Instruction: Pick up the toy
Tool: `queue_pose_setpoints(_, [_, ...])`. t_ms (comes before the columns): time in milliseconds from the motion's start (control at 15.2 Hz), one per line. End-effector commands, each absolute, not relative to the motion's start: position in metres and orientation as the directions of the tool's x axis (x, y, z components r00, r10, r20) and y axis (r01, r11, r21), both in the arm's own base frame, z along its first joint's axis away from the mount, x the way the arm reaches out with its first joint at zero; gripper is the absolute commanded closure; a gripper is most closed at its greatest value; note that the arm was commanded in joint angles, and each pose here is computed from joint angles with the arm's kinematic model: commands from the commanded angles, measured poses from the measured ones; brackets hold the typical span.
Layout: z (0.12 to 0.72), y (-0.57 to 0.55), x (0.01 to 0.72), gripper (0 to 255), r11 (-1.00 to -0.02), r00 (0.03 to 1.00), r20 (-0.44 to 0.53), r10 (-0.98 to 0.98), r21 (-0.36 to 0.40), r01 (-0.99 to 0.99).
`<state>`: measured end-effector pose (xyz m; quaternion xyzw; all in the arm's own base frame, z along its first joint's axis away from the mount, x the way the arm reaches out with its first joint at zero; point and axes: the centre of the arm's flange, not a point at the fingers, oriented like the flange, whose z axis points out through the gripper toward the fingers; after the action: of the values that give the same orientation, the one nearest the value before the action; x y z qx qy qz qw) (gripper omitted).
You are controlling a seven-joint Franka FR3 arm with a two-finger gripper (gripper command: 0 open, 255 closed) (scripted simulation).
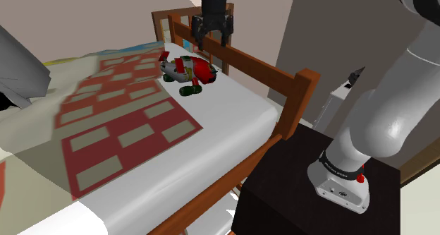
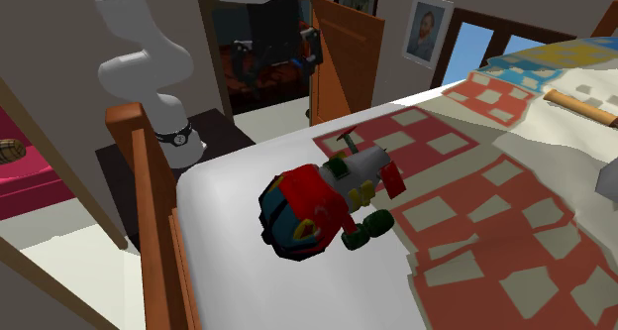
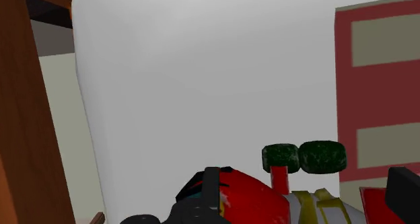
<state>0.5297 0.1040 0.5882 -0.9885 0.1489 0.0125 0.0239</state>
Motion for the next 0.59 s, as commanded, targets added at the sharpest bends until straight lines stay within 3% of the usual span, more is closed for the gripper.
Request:
queue_pose_setpoints(0, [0.582,0.117,0.554,0,-0.945,0.946,-0.056,-0.320,-0.052,-0.323])
queue_pose_setpoints(528, [0.555,0.161,0.650,0,-0.902,0.900,-0.149,-0.410,-0.078,-0.424])
